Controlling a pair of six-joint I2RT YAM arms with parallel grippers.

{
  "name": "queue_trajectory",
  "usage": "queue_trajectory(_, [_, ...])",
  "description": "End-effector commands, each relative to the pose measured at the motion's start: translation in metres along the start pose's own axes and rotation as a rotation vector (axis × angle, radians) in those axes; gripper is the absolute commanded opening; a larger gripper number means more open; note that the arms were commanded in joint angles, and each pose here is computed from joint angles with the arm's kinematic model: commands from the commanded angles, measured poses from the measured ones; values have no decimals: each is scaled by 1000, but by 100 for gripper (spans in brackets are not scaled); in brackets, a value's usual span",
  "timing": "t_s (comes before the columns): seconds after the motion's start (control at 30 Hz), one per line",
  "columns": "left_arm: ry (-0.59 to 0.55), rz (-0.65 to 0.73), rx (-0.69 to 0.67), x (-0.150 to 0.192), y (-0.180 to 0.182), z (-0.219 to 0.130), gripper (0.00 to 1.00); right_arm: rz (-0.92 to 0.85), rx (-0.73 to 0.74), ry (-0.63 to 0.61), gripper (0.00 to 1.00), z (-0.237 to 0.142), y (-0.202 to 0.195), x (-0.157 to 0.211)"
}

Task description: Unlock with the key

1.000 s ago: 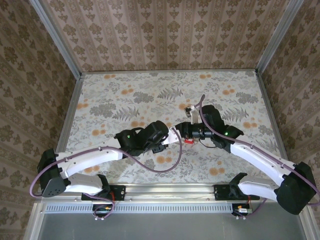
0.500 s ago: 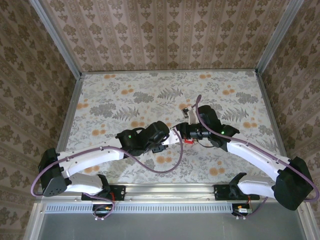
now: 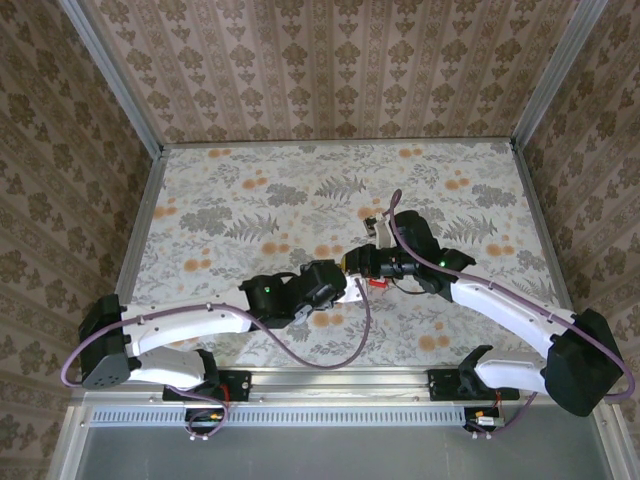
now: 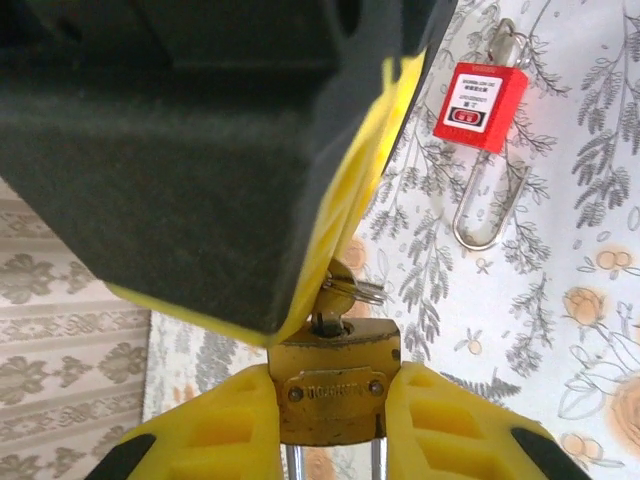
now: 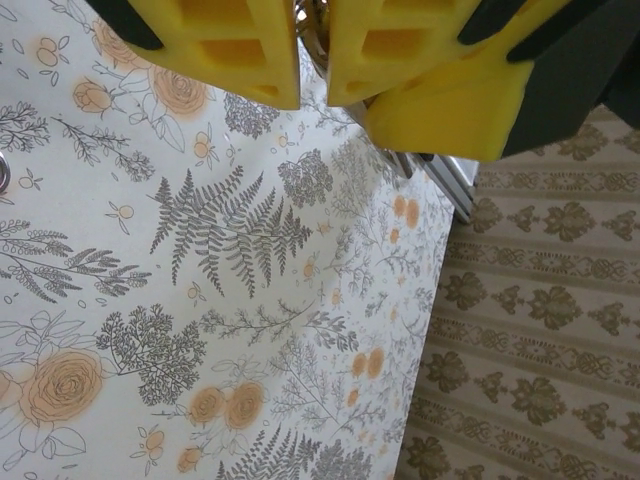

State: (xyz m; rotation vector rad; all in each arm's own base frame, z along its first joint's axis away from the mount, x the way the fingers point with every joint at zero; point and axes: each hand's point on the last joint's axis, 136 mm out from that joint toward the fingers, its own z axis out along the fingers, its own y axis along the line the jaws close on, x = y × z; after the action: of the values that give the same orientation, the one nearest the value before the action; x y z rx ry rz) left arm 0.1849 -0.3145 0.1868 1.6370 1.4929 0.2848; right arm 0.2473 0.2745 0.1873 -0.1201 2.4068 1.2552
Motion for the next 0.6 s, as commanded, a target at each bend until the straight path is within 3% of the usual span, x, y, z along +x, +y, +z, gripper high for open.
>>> queue_trajectory(0.0, [-83,9,-177,-23,33,-12,18,86,16,24,13,8,-8,9])
queue_trajectory(0.37, [-107,56,-320,-24,47,-16,18,173,-29,36,12,13,-6,13])
queue_trajectory(0.57, [-102,-67,-131,-13,31,-15,18,100,12,-17,29,-8,-9,-7])
